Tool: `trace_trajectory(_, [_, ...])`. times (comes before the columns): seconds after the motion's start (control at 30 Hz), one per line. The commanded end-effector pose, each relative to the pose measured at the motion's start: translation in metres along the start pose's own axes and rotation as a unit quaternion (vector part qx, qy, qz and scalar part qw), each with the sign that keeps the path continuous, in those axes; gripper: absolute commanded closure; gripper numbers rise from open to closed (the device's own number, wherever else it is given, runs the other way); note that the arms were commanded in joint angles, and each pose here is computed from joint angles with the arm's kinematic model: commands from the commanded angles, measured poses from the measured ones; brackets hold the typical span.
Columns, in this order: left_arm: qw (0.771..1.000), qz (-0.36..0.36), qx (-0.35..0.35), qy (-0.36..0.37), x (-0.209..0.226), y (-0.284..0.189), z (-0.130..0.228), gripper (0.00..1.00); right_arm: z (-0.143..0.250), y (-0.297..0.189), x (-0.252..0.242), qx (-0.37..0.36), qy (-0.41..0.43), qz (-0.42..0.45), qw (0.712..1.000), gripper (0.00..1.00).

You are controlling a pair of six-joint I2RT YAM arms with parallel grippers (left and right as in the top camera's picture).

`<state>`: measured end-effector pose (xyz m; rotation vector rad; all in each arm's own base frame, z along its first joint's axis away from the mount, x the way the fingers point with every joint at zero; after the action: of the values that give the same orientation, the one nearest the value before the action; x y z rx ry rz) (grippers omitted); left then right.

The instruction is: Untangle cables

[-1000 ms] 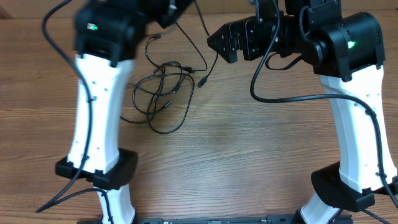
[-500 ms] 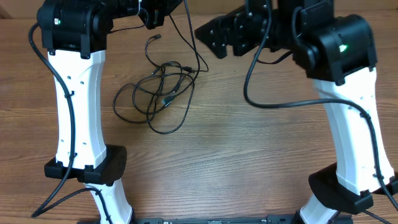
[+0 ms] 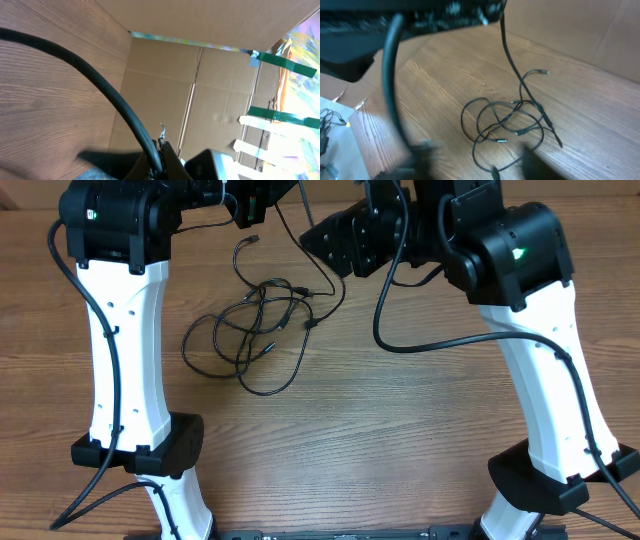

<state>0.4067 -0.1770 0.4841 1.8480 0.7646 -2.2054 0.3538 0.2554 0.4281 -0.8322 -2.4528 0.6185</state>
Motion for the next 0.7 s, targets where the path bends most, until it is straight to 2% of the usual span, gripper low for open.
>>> trace_trajectory(0.0, [1.000, 0.006, -0.001, 0.028, -0.006, -0.005, 0.007, 0.96, 0.003, 0.011, -0.005, 0.008, 0.002, 0.007, 1.000, 0.96])
trace_trajectory(0.07, [0.998, 0.006, -0.002, 0.064, -0.006, -0.005, 0.007, 0.95, 0.002, 0.012, -0.009, 0.007, 0.002, 0.023, 1.000, 0.96])
trace_trajectory(0.1, [0.996, 0.005, -0.005, 0.093, -0.006, -0.005, 0.006, 0.83, 0.002, 0.011, -0.014, 0.006, 0.002, 0.037, 0.999, 0.96])
trace_trajectory(0.2, [0.980, -0.006, -0.030, 0.196, -0.004, -0.005, -0.002, 0.00, 0.001, 0.002, -0.031, 0.002, 0.006, 0.091, 0.996, 0.96])
trace_trajectory(0.37, [0.930, -0.073, -0.066, 0.355, 0.013, -0.008, -0.014, 0.00, -0.002, -0.030, -0.081, -0.014, 0.023, 0.222, 0.975, 0.96])
trace_trajectory(0.47, [0.893, -0.164, -0.105, 0.407, 0.032, -0.013, -0.022, 0.00, -0.008, -0.060, -0.123, -0.040, 0.038, 0.325, 0.944, 0.96])
trace_trajectory(0.57, [0.851, -0.234, -0.122, 0.454, 0.042, -0.013, -0.016, 0.00, -0.021, -0.102, -0.169, -0.087, 0.055, 0.445, 0.889, 0.96])
trace_trajectory(0.67, [0.819, -0.267, -0.121, 0.492, 0.042, -0.001, 0.003, 0.00, -0.042, -0.160, -0.208, -0.169, 0.074, 0.558, 0.809, 0.96])
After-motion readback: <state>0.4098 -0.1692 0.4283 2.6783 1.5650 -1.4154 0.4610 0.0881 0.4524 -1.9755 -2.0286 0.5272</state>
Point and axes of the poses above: each gripper's point midway between its finger pads, its own y axis out along the fingers, its own x axis along the line the jaws close on, z = x × y, the point moved 3 cm from there along -y, back along the fingers, and after that the axes turned 2 degrees about -y, right-handed, at the moved point
